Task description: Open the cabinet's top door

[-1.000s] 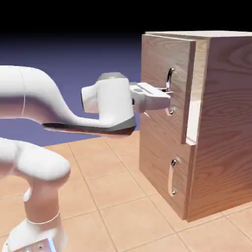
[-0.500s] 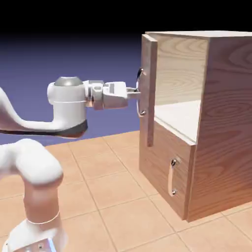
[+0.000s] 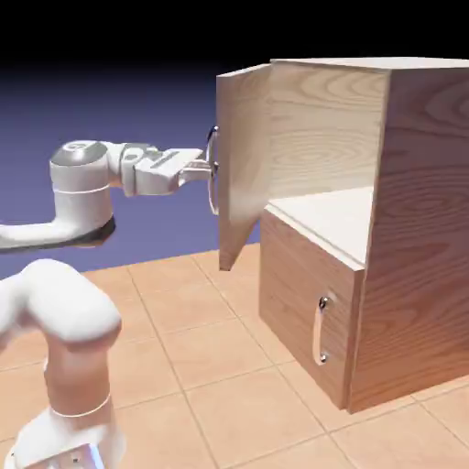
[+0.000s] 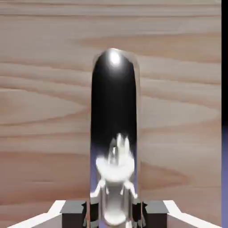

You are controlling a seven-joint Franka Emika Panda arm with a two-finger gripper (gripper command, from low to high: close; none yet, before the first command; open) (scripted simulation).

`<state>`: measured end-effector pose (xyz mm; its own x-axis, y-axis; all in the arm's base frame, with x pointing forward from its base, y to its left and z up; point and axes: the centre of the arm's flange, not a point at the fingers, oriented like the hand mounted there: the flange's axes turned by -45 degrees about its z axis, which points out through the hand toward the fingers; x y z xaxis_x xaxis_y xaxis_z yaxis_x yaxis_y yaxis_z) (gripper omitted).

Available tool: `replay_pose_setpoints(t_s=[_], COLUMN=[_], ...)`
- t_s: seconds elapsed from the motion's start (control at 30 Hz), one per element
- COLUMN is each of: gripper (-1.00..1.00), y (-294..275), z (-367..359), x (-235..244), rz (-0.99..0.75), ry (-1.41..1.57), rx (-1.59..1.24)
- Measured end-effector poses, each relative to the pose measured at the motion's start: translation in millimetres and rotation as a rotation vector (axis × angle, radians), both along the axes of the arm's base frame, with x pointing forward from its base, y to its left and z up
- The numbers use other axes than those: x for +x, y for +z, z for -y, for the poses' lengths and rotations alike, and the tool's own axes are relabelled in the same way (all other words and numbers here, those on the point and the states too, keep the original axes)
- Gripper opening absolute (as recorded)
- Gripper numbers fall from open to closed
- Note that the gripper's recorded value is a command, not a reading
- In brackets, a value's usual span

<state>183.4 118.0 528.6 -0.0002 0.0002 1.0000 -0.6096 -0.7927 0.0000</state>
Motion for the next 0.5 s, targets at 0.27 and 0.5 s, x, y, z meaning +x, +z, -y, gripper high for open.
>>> replay_pose_setpoints(t_s=[0.27, 0.5], gripper=[-1.0, -1.0], y=[0, 0], z=[-59, -128], x=[-27, -45], rz=[0.0, 0.0], ry=[-0.171, -0.36], rx=[0.0, 0.0])
